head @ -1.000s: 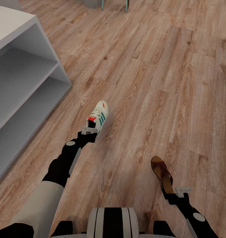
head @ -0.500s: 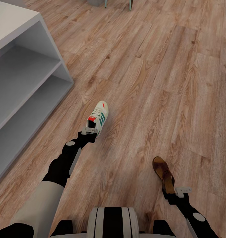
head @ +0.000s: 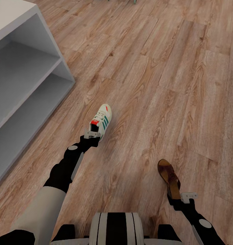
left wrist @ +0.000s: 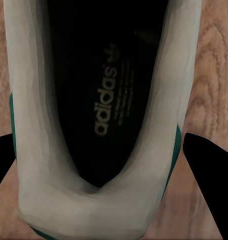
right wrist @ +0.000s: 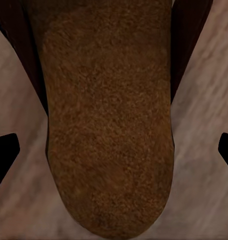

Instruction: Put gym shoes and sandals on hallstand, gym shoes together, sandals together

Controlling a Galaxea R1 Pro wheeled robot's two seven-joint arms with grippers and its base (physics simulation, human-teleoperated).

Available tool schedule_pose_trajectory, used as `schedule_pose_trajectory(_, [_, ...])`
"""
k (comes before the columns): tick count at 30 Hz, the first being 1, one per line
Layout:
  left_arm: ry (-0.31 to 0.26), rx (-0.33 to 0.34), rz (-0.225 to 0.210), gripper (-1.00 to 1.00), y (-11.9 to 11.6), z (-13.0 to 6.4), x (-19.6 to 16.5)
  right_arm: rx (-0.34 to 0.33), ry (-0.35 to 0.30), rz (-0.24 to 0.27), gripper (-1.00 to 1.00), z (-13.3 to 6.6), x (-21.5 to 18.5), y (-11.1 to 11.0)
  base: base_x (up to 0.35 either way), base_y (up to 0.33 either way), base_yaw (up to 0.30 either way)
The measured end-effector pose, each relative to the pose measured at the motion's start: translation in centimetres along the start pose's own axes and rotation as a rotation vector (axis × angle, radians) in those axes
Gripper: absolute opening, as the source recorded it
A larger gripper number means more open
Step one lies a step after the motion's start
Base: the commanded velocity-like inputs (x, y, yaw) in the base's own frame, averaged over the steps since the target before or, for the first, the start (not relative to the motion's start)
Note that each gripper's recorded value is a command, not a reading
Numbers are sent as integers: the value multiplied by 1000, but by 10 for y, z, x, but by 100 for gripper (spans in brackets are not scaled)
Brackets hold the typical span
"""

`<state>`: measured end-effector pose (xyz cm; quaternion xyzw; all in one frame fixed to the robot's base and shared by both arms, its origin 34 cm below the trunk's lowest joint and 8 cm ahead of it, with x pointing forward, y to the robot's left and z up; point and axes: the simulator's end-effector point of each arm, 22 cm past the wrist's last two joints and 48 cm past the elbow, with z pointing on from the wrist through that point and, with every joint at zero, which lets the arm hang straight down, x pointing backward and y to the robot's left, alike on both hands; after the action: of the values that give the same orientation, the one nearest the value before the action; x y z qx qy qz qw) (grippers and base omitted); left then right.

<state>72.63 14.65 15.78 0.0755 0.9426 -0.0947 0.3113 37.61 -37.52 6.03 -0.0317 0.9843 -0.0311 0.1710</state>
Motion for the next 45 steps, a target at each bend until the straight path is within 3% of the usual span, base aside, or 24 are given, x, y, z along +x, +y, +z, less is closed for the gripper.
schedule_pose_trajectory(45, [25,3,-7,-100,0,9,19,-2,29,-1,100,4,15,1,3,0,0])
